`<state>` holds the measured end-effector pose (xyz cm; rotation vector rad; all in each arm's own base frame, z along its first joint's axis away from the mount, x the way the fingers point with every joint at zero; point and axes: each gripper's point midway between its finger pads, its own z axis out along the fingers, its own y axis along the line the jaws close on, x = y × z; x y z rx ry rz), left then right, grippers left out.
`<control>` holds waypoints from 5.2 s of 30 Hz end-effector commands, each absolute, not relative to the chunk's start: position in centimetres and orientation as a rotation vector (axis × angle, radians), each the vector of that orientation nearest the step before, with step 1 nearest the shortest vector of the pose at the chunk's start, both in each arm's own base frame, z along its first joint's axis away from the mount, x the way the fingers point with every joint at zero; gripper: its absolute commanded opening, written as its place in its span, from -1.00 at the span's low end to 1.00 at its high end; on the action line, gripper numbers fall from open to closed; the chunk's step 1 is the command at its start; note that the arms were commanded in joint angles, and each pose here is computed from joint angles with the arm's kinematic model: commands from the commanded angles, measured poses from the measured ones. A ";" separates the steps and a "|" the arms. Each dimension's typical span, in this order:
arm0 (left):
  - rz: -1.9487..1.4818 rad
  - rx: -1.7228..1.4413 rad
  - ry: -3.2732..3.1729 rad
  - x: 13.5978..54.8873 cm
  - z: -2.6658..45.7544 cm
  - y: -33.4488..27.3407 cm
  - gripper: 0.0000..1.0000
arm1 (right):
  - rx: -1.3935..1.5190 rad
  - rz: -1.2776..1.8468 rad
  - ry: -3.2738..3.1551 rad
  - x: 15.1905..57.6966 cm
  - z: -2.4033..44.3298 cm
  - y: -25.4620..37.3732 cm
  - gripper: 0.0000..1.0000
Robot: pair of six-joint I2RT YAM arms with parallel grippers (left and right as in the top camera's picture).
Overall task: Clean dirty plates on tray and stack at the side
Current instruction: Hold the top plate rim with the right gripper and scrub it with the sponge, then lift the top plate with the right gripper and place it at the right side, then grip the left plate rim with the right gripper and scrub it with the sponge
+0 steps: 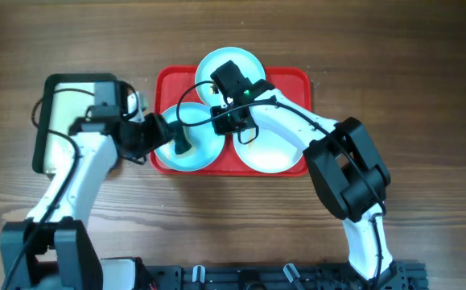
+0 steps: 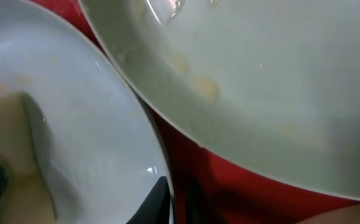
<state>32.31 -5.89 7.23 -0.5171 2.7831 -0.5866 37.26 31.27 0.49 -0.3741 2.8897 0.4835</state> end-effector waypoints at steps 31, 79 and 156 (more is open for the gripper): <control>-0.541 -0.607 2.740 34.0 2.5 -8.1 -0.70 | -0.345 0.467 2.901 37.6 -0.1 31.2 -0.81; 0.088 -0.659 2.271 35.3 15.2 1.1 -0.92 | -0.450 0.542 2.858 37.8 1.3 32.3 -0.91; -0.034 -0.984 2.351 30.6 13.9 5.4 -0.92 | -0.051 0.716 2.440 51.3 12.4 14.9 0.31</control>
